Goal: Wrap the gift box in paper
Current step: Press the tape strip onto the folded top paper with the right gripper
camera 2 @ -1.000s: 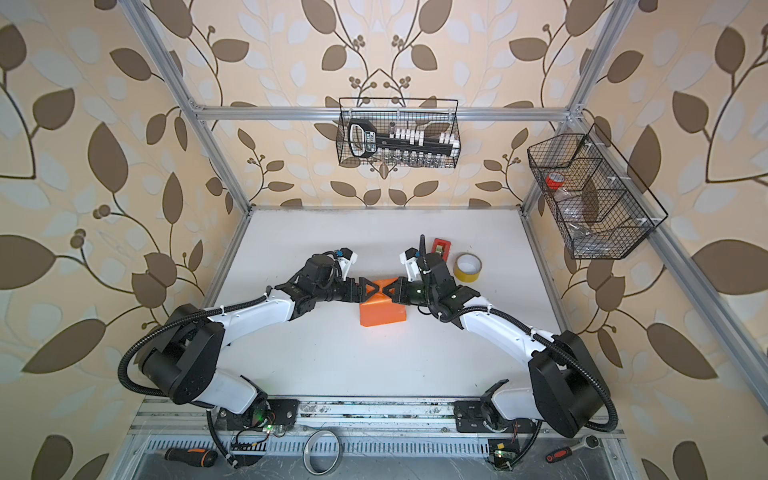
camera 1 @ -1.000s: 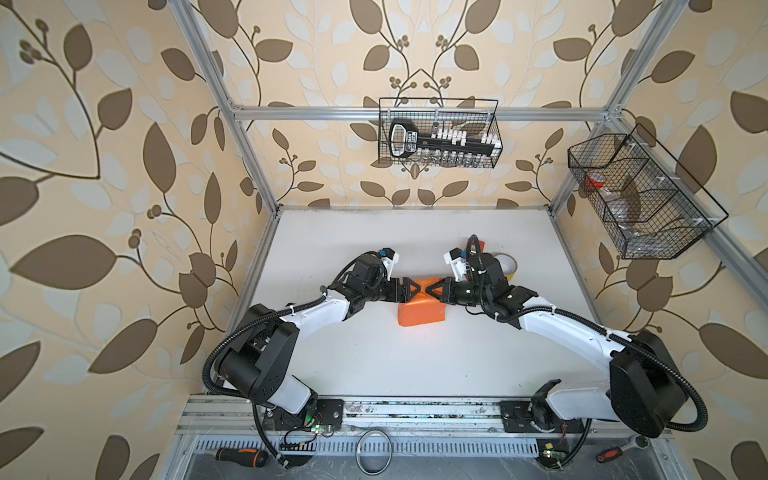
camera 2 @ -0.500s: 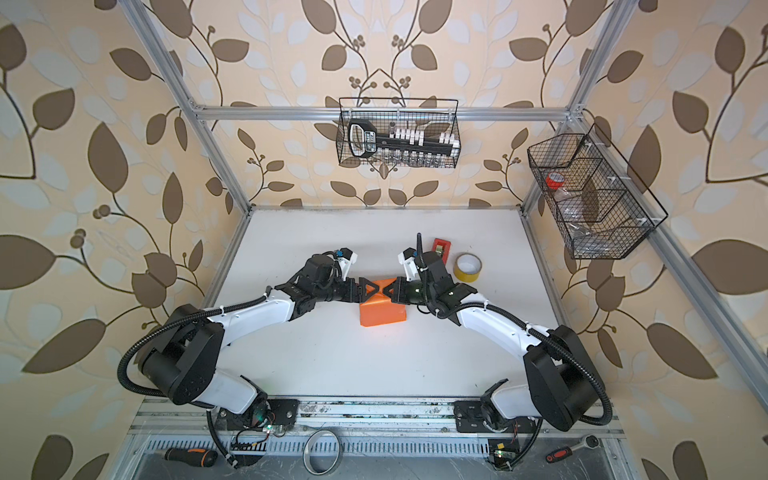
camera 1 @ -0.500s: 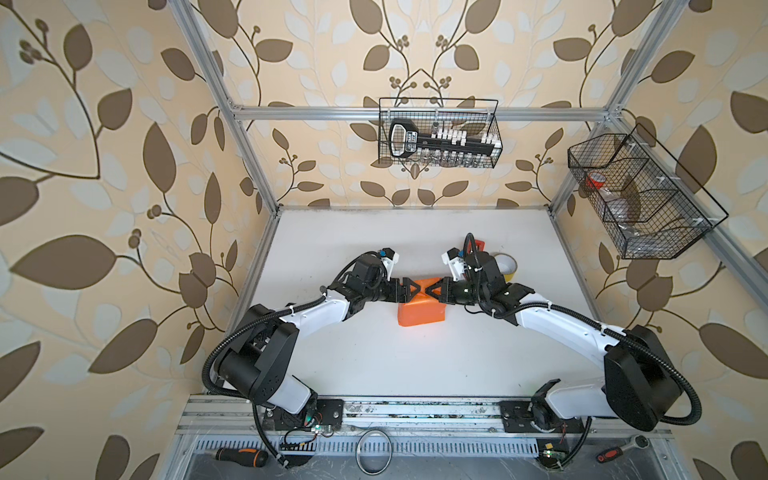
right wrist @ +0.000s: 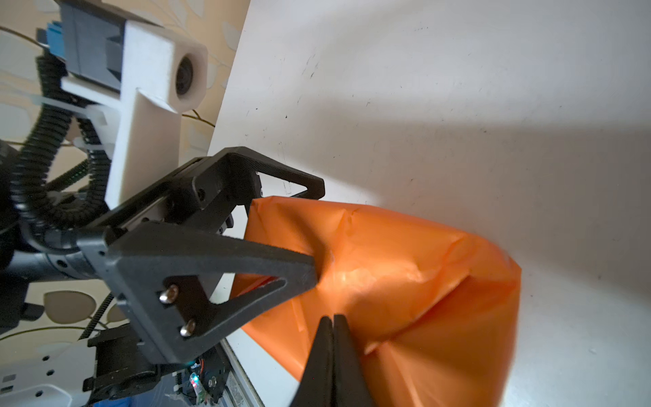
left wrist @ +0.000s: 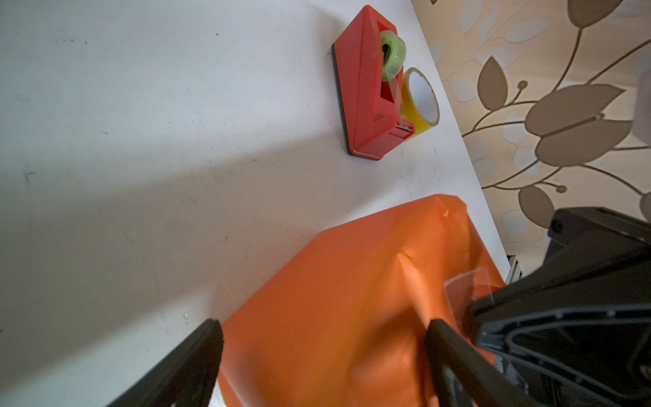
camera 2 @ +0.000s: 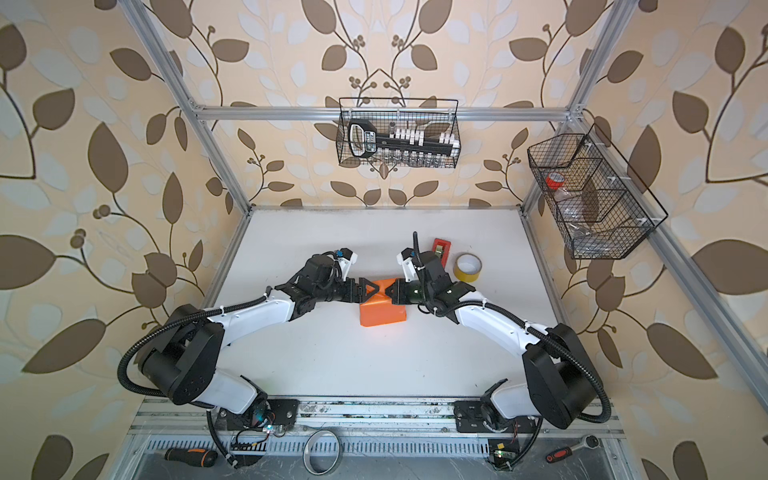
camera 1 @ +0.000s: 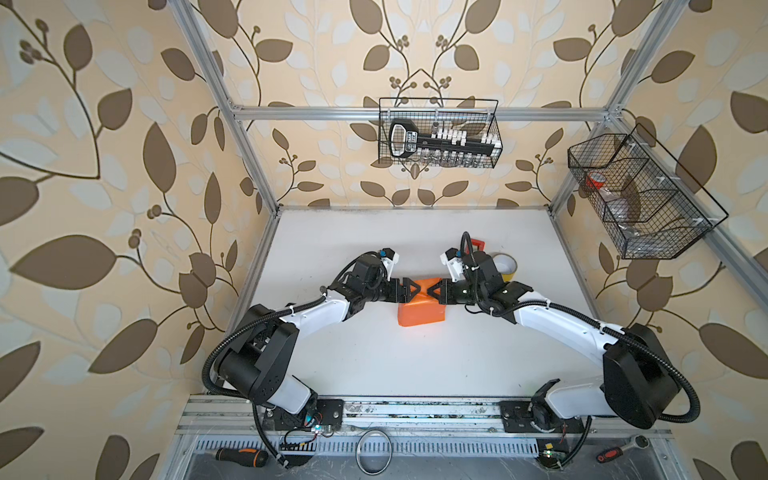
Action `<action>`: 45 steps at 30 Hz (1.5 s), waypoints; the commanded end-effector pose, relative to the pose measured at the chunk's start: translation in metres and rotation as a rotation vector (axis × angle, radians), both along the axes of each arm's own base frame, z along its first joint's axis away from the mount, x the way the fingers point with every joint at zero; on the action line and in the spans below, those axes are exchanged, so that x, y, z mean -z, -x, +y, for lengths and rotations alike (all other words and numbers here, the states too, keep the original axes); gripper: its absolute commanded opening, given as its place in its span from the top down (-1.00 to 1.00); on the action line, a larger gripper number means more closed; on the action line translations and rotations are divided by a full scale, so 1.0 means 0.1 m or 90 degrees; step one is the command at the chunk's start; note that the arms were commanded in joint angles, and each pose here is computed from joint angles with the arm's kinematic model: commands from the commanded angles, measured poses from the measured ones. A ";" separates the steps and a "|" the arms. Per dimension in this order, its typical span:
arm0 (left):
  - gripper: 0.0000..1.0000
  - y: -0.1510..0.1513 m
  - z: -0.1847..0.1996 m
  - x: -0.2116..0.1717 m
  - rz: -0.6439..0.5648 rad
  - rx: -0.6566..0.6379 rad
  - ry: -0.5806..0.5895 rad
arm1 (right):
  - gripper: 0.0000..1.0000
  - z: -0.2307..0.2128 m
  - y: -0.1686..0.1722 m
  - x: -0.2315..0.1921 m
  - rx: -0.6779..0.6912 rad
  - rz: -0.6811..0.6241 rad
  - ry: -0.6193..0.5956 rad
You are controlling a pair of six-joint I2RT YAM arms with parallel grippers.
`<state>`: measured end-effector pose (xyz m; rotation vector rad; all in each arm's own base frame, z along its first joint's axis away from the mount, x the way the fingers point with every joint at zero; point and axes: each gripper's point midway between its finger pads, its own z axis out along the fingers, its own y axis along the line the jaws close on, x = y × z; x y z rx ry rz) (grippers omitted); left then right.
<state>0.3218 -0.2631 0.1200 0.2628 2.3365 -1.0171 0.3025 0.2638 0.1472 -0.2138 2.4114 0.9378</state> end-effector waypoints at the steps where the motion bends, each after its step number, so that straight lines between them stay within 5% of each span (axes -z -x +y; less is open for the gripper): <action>1: -0.82 0.27 0.27 0.56 0.086 -0.009 -0.111 | 1.00 -0.04 0.05 0.11 -0.020 -0.020 0.077; 20: -0.81 0.27 0.25 0.56 0.091 -0.005 -0.106 | 0.72 -0.20 0.16 0.37 -0.063 -0.089 0.273; 33: -0.81 0.27 0.24 0.56 0.091 -0.001 -0.105 | 0.37 -0.15 0.10 0.21 -0.077 -0.120 0.279; 45: -0.81 0.27 0.25 0.57 0.091 -0.001 -0.108 | 0.02 0.01 0.07 -0.27 -0.080 -0.164 0.202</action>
